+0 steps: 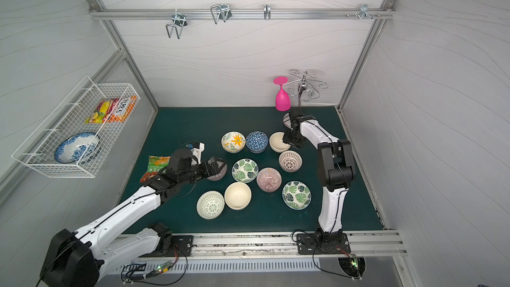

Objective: Stack the bowls
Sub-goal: Move the bowl to the center of the board, then pick up the bowl from the center of the board.

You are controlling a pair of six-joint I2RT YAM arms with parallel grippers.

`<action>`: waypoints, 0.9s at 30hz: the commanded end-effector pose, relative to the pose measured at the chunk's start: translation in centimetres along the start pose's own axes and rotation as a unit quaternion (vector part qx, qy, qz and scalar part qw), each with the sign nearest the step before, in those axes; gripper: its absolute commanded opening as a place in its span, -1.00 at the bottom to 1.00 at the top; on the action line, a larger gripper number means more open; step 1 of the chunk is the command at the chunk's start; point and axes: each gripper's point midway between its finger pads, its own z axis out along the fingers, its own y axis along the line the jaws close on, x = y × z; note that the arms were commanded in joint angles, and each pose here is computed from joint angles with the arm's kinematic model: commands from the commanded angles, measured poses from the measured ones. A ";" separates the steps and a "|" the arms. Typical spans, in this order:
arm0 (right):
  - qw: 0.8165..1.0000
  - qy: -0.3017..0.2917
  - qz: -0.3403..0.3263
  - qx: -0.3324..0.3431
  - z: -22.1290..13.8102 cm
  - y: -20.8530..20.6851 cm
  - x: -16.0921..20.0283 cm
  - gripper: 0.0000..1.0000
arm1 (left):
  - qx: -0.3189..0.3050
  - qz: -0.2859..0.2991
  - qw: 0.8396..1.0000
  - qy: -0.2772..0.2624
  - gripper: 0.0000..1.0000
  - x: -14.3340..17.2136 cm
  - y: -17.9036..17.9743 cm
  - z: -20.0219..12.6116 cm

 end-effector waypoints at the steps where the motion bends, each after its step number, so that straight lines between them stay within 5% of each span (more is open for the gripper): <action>1: 0.999 -0.032 -0.013 -0.021 -3.6 1.3 -0.8 0.03 | 0.013 0.007 1.000 -0.026 0.99 -1.5 -1.1 -0.6; 6: 0.996 -0.057 -0.044 -0.046 -8.0 3.3 1.1 0.13 | 0.011 0.004 1.000 -0.028 0.99 -1.6 -1.0 -0.7; 10: 0.994 -0.037 -0.078 -0.073 -9.9 5.6 6.5 0.19 | 0.010 -0.001 0.999 -0.031 0.99 -1.5 -0.8 -0.9; 16: 0.984 -0.015 -0.149 -0.094 -11.2 9.0 17.0 0.23 | 0.007 -0.010 0.999 -0.031 0.99 -1.2 -0.4 -1.2; 27: 0.983 0.031 -0.141 -0.115 -9.9 9.7 26.7 0.21 | 0.040 -0.021 0.999 0.010 0.99 0.9 -1.0 -1.3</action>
